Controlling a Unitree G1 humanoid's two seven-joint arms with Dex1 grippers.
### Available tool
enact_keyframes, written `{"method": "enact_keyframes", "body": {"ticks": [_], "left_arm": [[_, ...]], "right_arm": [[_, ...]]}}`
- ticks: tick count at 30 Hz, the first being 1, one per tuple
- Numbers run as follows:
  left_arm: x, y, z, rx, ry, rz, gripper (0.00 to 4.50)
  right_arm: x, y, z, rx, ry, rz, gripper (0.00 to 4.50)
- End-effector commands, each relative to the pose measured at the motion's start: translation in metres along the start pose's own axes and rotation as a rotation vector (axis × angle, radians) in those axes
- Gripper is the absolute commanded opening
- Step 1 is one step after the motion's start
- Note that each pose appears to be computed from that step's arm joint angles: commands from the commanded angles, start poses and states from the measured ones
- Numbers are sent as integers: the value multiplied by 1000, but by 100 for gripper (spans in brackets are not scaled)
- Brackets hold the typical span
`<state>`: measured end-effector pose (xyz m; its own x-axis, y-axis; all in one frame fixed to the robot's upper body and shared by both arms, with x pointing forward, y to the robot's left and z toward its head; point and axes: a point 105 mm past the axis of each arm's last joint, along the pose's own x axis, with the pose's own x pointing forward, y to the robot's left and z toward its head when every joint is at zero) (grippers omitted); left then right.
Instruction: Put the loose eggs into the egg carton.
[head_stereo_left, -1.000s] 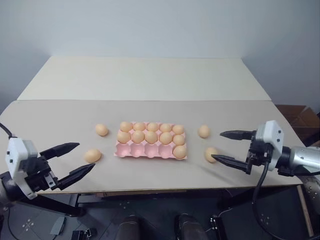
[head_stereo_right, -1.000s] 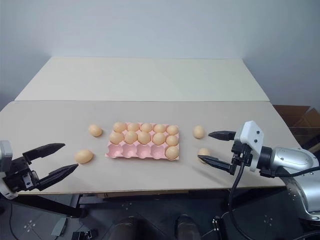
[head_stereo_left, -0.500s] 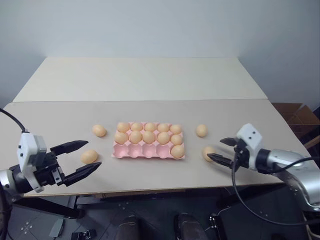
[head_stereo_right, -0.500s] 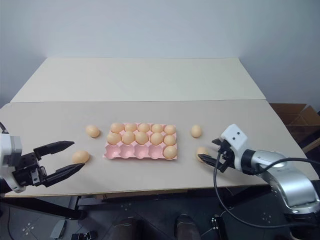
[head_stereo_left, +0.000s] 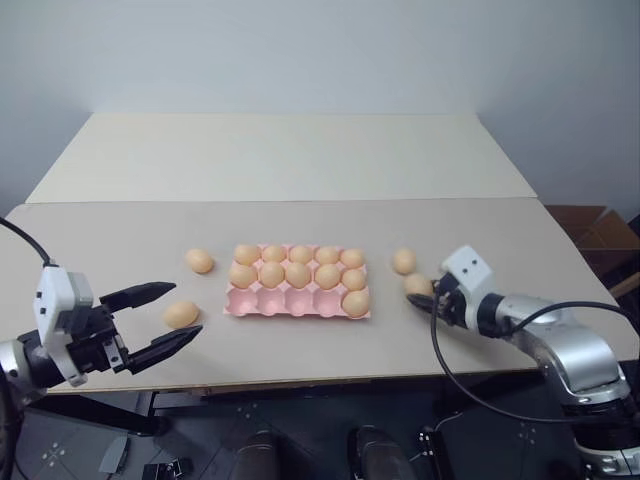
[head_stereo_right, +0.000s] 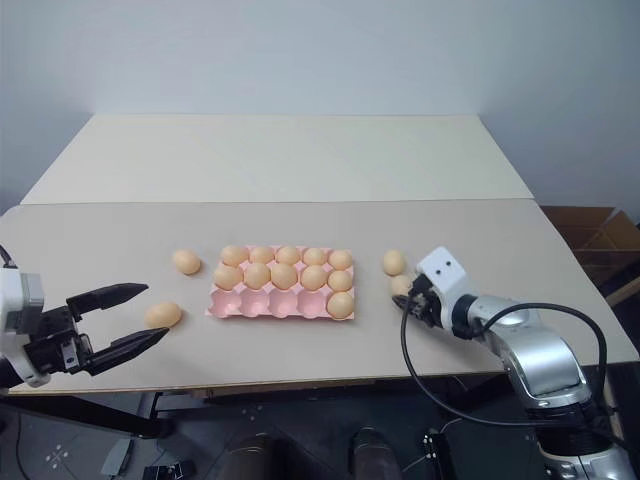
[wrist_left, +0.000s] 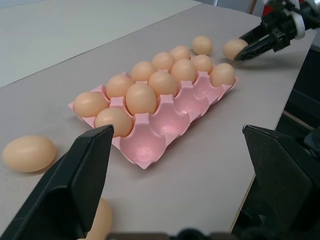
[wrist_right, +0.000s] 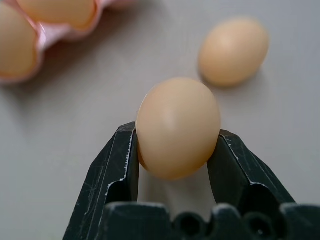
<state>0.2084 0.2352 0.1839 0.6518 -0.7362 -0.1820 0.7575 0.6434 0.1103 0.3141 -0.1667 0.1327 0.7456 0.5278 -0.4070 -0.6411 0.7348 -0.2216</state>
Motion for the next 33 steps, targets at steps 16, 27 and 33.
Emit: {"method": "enact_keyframes", "body": {"ticks": [16, 27, 33], "left_arm": [[-4, -3, 9, 47, -6, 24, 450], [-10, 4, 7, 34, -1, 24, 450], [-21, 13, 7, 30, 17, 54, 450]], "right_arm": [[43, 99, 65, -165, -129, 302, 270], [9, 62, 81, -124, -210, 196, 448], [-41, 10, 48, -114, -176, 101, 448]]}}
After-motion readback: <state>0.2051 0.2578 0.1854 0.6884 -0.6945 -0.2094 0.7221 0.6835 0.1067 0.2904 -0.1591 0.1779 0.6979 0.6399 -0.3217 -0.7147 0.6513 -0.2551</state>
